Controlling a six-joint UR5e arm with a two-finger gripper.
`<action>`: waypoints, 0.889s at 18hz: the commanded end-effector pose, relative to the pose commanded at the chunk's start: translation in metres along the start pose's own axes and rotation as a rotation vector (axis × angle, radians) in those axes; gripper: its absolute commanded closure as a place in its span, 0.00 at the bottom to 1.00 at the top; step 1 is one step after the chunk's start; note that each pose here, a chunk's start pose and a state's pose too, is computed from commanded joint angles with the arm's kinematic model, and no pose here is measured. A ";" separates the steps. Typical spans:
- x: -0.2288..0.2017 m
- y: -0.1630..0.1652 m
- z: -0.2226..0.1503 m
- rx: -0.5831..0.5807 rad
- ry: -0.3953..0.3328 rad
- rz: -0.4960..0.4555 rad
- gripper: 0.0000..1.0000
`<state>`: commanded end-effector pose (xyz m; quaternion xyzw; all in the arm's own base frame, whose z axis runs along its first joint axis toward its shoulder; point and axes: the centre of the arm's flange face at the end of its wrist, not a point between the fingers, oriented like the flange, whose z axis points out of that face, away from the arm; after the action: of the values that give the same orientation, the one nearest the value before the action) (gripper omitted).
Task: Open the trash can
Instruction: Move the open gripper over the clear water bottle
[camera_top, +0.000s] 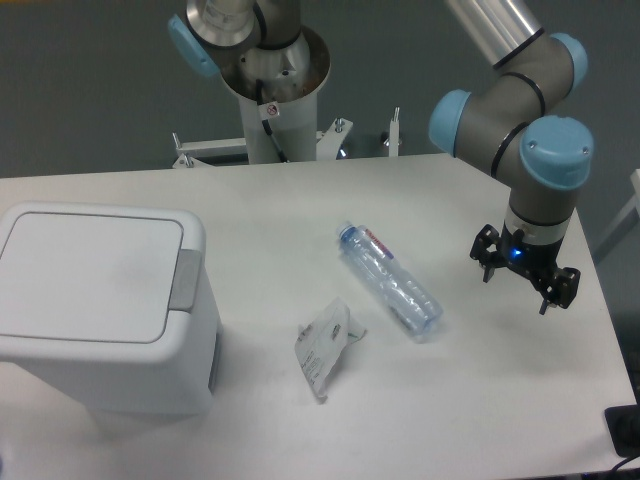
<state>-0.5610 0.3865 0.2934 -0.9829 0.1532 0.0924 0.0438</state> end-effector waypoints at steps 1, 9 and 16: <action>0.000 0.000 0.000 0.000 0.000 0.000 0.00; 0.011 -0.016 0.000 0.009 0.008 0.010 0.00; 0.028 -0.052 -0.011 0.099 0.022 -0.211 0.00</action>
<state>-0.5169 0.4269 0.3016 -0.9911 0.0540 0.0688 0.1003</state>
